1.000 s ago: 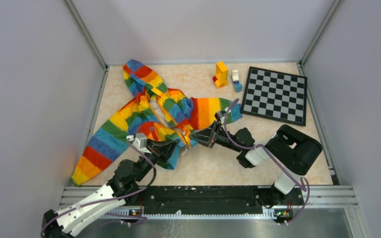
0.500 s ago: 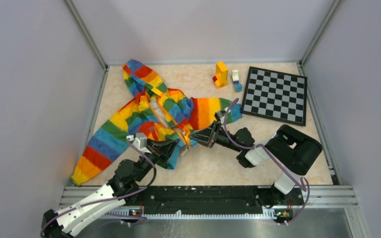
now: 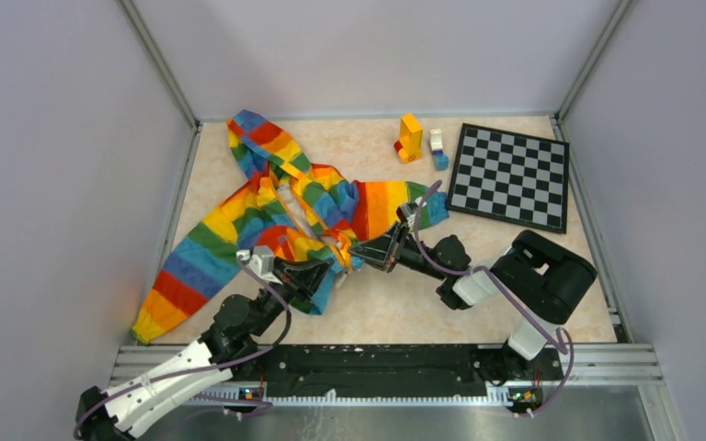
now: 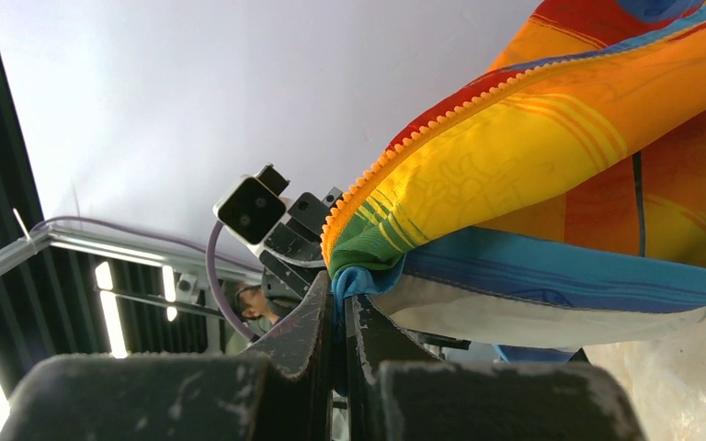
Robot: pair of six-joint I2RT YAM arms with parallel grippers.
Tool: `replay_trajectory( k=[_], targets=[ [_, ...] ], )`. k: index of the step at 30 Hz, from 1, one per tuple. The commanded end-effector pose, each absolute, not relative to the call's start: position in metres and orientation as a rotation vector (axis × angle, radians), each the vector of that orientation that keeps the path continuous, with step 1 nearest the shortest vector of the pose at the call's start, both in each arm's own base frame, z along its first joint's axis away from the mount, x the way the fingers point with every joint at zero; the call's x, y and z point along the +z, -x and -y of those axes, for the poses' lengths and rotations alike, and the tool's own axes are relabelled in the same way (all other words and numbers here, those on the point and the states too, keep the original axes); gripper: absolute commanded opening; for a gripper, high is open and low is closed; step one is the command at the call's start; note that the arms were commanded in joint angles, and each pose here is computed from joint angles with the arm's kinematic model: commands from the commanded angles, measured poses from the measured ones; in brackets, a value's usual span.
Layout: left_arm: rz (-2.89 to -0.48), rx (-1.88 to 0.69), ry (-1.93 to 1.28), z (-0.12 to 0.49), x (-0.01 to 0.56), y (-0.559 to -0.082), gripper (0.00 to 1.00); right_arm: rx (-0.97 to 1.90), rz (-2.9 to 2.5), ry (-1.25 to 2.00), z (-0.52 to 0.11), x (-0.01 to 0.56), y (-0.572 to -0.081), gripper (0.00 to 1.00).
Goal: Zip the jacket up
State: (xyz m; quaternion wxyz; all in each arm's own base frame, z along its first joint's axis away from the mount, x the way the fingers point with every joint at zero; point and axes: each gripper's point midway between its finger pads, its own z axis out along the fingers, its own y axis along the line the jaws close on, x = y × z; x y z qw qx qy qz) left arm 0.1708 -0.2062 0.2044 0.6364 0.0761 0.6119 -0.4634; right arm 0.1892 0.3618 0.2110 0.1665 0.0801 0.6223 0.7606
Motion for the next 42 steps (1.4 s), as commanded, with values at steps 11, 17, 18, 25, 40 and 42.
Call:
replay_trajectory(
  k=[11,17,18,25,40,42],
  targets=[
    [-1.352,-1.077,-0.149,0.200,0.203,-0.168,0.00,2.276,-1.508,-0.071,-0.353,0.260,-0.173,0.00],
    [-1.368,-1.063,-0.150,0.200,0.198,-0.170,0.00,2.285,-1.479,-0.047,-0.353,0.268,-0.172,0.00],
    [-1.371,-1.061,-0.150,0.200,0.197,-0.170,0.00,2.284,-1.477,-0.046,-0.352,0.269,-0.172,0.00],
    [-1.380,-1.063,-0.151,0.202,0.193,-0.171,0.00,2.286,-1.480,-0.043,-0.353,0.269,-0.171,0.00],
    [-1.383,-1.069,-0.158,0.204,0.194,-0.170,0.00,2.282,-1.471,-0.060,-0.352,0.270,-0.173,0.00],
    [-1.385,-1.068,-0.159,0.204,0.194,-0.170,0.00,2.282,-1.467,-0.059,-0.352,0.271,-0.174,0.00]
  ],
)
